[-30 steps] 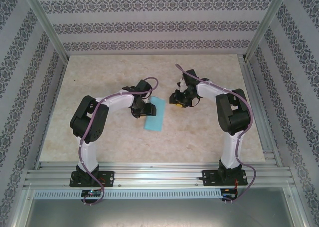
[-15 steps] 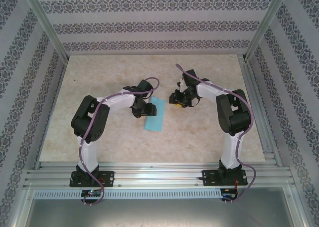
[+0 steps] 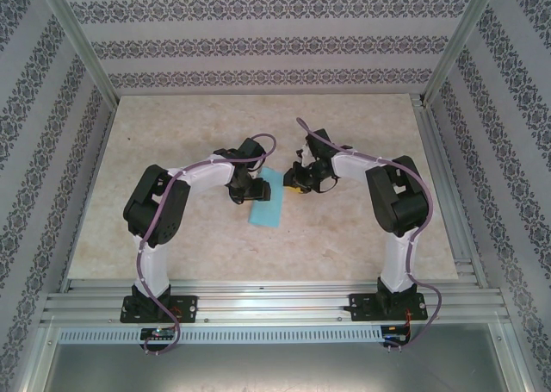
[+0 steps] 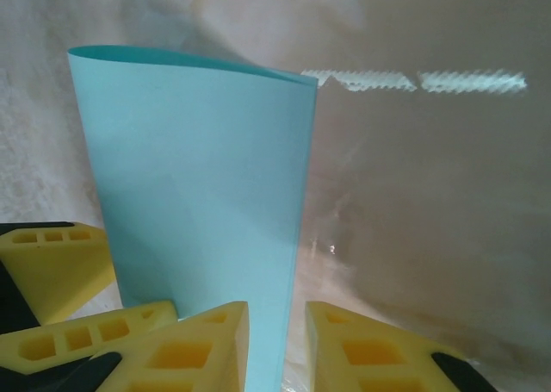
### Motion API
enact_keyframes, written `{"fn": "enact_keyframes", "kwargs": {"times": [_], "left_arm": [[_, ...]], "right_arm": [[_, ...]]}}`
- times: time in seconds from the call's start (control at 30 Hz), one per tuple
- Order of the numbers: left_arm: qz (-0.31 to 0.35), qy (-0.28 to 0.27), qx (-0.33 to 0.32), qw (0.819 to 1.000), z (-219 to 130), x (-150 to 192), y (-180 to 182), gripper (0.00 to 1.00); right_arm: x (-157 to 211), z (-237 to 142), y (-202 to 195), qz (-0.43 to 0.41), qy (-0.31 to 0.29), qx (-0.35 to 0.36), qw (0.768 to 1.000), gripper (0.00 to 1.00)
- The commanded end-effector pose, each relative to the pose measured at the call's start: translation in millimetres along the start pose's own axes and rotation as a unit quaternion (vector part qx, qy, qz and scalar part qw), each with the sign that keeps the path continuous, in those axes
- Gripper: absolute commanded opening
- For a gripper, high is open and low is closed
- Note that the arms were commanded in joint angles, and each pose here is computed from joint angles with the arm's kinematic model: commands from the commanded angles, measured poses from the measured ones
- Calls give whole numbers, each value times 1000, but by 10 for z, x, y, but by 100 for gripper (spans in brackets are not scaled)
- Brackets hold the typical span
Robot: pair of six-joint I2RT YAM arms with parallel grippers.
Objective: Fold a paper plane with a square sheet of paper (fold left side to right side)
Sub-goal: Hold the square sheet of paper at the center of the table.
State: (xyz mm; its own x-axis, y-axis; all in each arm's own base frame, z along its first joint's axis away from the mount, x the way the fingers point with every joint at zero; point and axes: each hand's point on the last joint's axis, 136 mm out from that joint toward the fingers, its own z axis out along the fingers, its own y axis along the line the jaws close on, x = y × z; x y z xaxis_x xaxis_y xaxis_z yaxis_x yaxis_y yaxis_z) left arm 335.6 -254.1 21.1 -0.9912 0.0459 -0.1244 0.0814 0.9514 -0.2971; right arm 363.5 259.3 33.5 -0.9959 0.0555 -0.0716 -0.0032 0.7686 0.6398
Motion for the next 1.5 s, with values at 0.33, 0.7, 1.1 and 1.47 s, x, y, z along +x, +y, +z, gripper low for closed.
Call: {"fn": "enact_keyframes", "kwargs": {"times": [0.33, 0.7, 1.1, 1.47], "left_arm": [[14, 52, 14, 998, 372, 265, -114, 60], [13, 54, 15, 998, 394, 265, -114, 61], [10, 55, 17, 998, 417, 253, -127, 62], [10, 57, 16, 998, 437, 253, -123, 62]], "right_arm": [[-38, -52, 132, 0, -15, -11, 1000, 23], [-23, -43, 136, 2, -13, -10, 1000, 22], [-4, -70, 127, 9, -18, -6, 1000, 21], [-8, -116, 97, 16, -31, 5, 999, 21]]}}
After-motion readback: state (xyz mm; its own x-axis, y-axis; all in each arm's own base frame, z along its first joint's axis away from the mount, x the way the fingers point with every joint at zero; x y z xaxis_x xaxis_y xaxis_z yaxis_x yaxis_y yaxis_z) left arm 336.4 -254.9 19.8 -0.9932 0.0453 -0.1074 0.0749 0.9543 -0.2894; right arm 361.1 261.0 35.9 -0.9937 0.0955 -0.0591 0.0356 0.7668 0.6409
